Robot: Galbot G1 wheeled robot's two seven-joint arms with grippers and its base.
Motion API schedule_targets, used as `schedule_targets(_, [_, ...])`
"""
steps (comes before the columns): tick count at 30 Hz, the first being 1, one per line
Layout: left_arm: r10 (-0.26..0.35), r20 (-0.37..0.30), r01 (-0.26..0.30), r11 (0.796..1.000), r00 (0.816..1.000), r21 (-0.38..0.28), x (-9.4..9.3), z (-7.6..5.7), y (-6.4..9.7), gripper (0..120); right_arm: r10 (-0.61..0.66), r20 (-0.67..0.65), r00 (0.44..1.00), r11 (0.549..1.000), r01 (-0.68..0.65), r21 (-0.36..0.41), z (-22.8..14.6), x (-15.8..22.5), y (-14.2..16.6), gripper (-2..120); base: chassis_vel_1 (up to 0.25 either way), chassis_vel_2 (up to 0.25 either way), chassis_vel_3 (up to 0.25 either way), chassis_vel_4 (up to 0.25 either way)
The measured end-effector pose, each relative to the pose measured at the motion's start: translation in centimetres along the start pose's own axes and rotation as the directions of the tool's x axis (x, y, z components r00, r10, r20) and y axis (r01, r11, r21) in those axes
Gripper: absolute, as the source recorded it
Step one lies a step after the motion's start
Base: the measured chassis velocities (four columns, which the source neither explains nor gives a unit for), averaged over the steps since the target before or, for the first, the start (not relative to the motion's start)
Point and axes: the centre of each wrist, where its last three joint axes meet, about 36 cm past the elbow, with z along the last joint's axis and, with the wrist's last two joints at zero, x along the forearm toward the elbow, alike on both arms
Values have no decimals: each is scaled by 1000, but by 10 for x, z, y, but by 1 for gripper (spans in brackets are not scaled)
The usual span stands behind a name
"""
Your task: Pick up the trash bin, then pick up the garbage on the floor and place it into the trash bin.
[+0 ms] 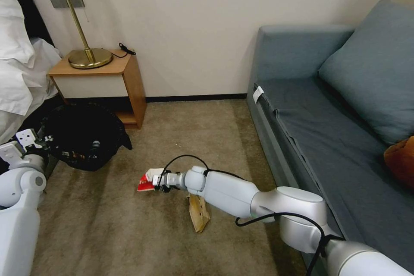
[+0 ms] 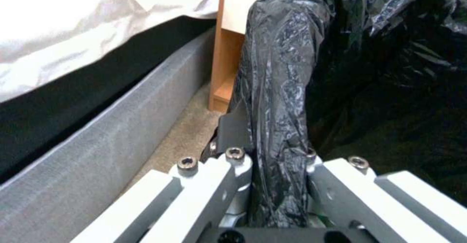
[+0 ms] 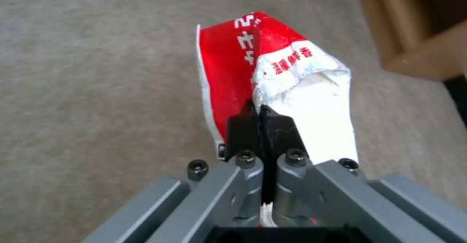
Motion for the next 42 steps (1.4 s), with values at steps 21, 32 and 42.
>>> schedule_targets(21, [8,-6,-8,1000,1000,-17,-5,3,1,3,356,54,933,865,-307,-397,-20,67,-128,0,0,0,0,0])
schedule_targets(32, [39,-26,-40,998,999,-43,-10,16,-25,3,400,298,867,837,-212,-504,-140,94,-165,0,0,0,0,0])
schedule_targets(42, [89,-39,-90,995,995,-36,-9,11,-52,3,382,355,853,799,-113,-590,-160,90,-158,0,0,0,0,0])
